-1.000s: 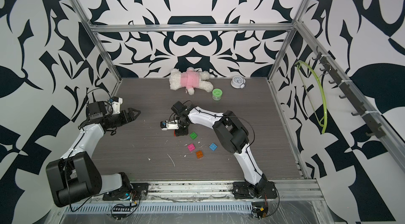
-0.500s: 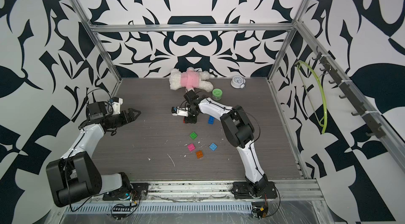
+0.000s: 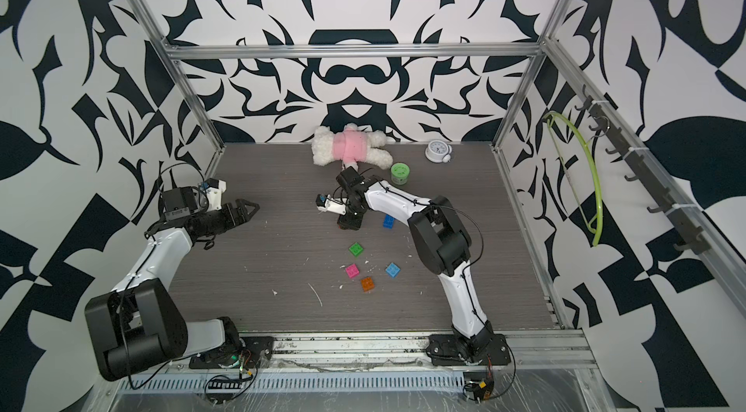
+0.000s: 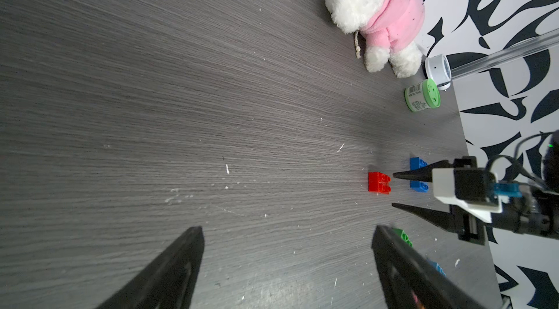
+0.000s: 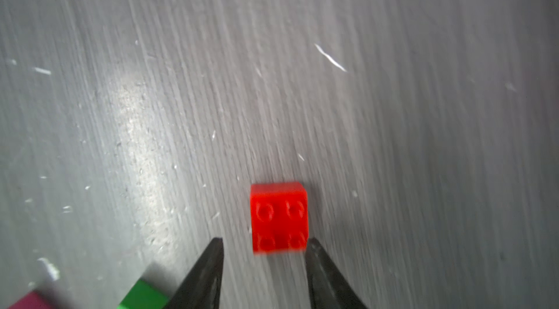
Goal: Assemble the letter y with lego
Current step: Place the lego brick at the center of the board, then pick up the lego brick from the center of the board.
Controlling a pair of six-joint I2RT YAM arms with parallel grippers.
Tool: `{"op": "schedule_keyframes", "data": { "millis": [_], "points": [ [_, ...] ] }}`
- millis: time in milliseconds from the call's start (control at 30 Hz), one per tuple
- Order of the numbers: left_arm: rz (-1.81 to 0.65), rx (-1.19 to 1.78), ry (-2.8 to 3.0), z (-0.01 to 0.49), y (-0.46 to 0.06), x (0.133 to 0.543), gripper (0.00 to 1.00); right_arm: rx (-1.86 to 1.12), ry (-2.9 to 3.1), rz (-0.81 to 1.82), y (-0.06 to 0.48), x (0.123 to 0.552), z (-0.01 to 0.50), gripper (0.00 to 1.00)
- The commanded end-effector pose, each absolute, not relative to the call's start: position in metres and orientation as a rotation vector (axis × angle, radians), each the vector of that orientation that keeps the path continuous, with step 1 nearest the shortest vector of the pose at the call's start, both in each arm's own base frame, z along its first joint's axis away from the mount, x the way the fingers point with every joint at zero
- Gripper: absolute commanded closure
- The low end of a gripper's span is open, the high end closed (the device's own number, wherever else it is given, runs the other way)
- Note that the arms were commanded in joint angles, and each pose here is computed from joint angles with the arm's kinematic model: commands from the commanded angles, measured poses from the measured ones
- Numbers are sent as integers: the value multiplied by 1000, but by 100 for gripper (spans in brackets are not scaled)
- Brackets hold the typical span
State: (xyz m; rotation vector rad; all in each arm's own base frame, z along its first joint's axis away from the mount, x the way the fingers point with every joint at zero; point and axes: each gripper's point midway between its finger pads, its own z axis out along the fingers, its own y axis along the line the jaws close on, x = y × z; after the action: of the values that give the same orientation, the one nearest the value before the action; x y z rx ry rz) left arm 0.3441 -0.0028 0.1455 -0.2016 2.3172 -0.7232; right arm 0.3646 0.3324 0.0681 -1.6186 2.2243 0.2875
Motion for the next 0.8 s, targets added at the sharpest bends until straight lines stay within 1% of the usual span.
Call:
{"op": "schedule_keyframes", "data": {
  "millis": [0, 33, 67, 100, 200, 367, 433, 567, 700, 767],
  "points": [
    [-753, -208, 2316, 142, -5, 340, 8, -1189, 2524, 226, 305, 356, 111, 50],
    [-757, -214, 2317, 142, -6, 340, 8, -1140, 2593, 214, 298, 348, 108, 46],
    [-762, -219, 2319, 141, -6, 340, 9, -1091, 2665, 192, 289, 338, 105, 29],
    [-769, -222, 2317, 142, -7, 340, 9, -1068, 2717, 166, 283, 328, 101, 1],
    [-782, -231, 2315, 141, -8, 340, 9, -1034, 2794, 124, 272, 304, 90, 0],
    [-774, -230, 2310, 143, -7, 339, 10, -878, 2840, 70, 266, 297, 87, 1],
    [-772, -228, 2306, 144, -7, 339, 10, -849, 2858, 81, 267, 295, 83, 3],
    [-766, -229, 2308, 143, -7, 339, 10, -866, 2852, 97, 281, 290, 76, 16],
    [-762, -226, 2308, 144, -7, 338, 10, -882, 2836, 106, 292, 287, 78, 25],
    [-763, -225, 2309, 143, -7, 339, 10, -869, 2843, 128, 296, 287, 75, 31]
  ]
}}
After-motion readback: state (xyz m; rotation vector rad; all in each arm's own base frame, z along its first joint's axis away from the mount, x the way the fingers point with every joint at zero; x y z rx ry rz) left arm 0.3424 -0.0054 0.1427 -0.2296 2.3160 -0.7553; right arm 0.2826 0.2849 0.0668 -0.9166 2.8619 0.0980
